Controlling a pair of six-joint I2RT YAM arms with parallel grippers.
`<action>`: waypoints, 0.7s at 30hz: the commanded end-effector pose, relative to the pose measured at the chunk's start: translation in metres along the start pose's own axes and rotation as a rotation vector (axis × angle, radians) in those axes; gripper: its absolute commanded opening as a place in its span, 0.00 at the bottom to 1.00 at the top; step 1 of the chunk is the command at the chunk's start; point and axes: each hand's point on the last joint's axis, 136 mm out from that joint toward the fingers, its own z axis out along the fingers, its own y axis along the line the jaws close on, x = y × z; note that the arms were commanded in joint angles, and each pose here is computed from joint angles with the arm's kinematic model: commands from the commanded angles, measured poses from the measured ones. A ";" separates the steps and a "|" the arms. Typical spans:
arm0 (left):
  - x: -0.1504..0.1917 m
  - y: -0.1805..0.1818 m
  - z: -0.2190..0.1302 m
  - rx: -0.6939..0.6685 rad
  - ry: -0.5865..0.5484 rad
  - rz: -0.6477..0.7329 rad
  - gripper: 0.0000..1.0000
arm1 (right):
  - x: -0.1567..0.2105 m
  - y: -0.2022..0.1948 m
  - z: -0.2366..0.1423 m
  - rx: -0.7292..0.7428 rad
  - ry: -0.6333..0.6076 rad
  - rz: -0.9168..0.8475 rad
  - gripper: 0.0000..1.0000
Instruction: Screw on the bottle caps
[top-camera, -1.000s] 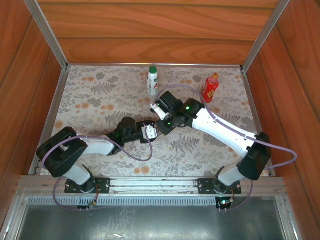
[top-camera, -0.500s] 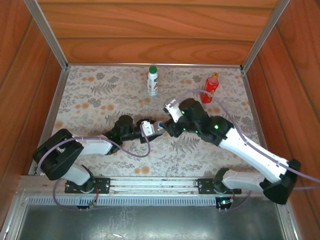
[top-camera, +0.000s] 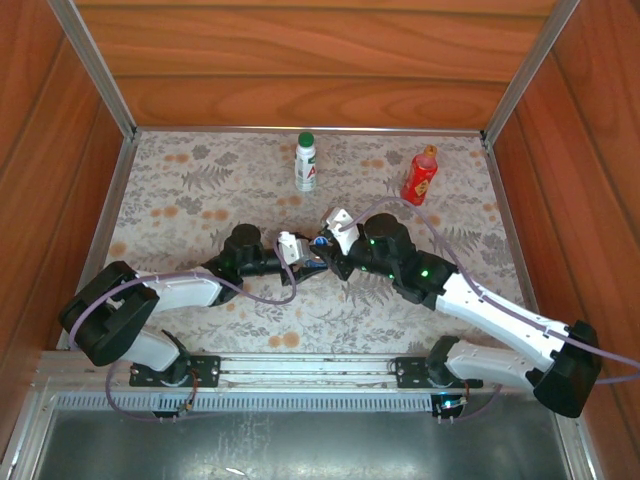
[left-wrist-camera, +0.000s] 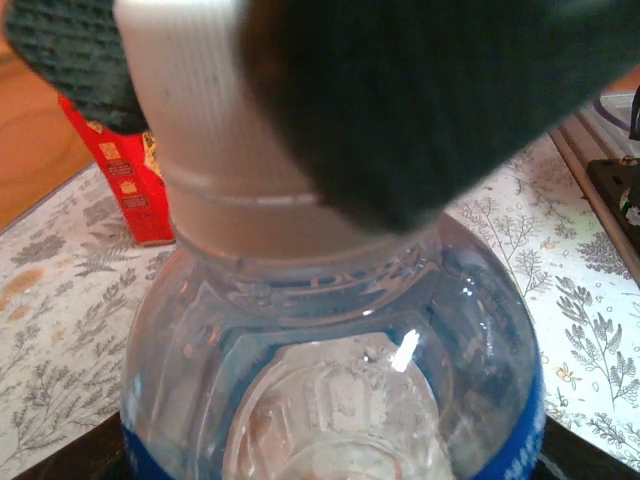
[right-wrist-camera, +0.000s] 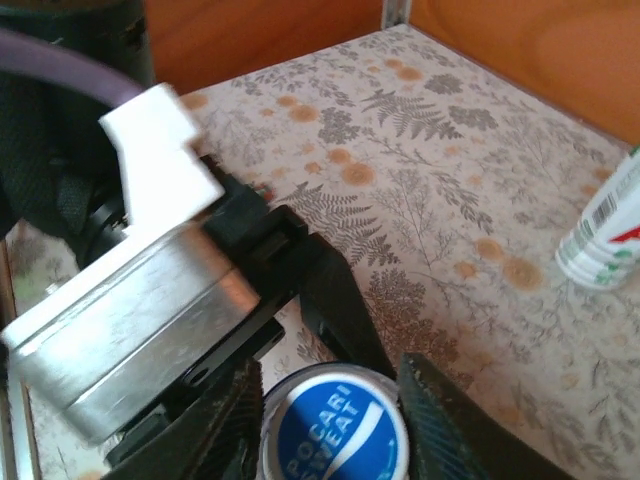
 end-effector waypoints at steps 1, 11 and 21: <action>-0.014 0.003 -0.001 0.007 -0.035 0.004 0.59 | -0.011 -0.003 -0.001 0.003 -0.033 -0.018 0.31; -0.008 0.012 -0.002 -0.049 -0.014 -0.016 0.99 | -0.006 -0.015 0.001 0.073 -0.027 0.016 0.23; 0.035 0.028 -0.050 -0.347 0.075 -0.176 1.00 | 0.015 -0.118 0.019 0.385 -0.067 0.203 0.23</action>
